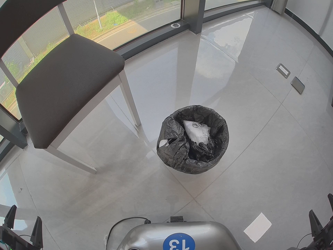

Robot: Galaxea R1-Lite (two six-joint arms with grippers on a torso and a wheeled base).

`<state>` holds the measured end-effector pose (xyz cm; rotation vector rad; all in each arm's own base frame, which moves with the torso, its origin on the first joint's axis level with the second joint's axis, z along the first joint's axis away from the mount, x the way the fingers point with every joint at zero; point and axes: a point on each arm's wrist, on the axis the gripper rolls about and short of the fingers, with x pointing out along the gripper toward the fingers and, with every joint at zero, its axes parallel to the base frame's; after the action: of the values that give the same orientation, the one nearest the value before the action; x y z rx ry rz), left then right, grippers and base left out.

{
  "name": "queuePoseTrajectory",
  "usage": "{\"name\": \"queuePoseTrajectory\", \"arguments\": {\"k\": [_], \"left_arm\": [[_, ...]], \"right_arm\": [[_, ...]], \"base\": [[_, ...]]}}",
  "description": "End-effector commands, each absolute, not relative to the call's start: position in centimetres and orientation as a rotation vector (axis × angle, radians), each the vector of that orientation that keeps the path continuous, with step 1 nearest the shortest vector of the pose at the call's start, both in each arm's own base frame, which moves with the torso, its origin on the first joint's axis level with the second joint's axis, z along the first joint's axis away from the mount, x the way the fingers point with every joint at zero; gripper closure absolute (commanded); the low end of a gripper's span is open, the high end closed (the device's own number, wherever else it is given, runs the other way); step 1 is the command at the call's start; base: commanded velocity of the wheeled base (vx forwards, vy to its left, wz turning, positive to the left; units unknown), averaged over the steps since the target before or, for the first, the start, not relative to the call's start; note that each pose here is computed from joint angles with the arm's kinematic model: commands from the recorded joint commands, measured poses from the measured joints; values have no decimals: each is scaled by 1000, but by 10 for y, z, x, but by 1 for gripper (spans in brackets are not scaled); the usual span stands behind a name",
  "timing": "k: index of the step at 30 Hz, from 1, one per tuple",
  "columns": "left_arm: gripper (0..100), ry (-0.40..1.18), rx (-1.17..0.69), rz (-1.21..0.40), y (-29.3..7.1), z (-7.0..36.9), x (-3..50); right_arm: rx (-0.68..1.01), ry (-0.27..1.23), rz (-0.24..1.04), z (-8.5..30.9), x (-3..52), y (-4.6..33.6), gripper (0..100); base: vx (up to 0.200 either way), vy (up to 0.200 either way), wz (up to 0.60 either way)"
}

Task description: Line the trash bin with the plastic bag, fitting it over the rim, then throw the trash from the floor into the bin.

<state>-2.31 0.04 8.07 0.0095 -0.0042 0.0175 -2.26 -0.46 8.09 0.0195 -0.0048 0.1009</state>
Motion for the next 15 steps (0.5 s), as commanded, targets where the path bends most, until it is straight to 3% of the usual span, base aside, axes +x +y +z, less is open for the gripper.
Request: {"name": "queuePoseTrajectory", "arguments": {"k": [1, 8, 11, 15], "left_arm": [[0, 2, 11, 18, 0, 76, -23], [0, 0, 12, 15, 0, 76, -23], [0, 0, 12, 15, 0, 76, -23], [0, 0, 12, 15, 0, 76, -23]], "right_arm": [[5, 0, -25, 76, -23, -1, 0], [6, -2, 5, 76, -23, -2, 0], [-21, -4, 107, 76, -23, -2, 0], [-9, -4, 101, 76, -23, -2, 0]], "base": [[0, 0, 0], [0, 0, 0], [0, 0, 0], [0, 0, 0]]}}
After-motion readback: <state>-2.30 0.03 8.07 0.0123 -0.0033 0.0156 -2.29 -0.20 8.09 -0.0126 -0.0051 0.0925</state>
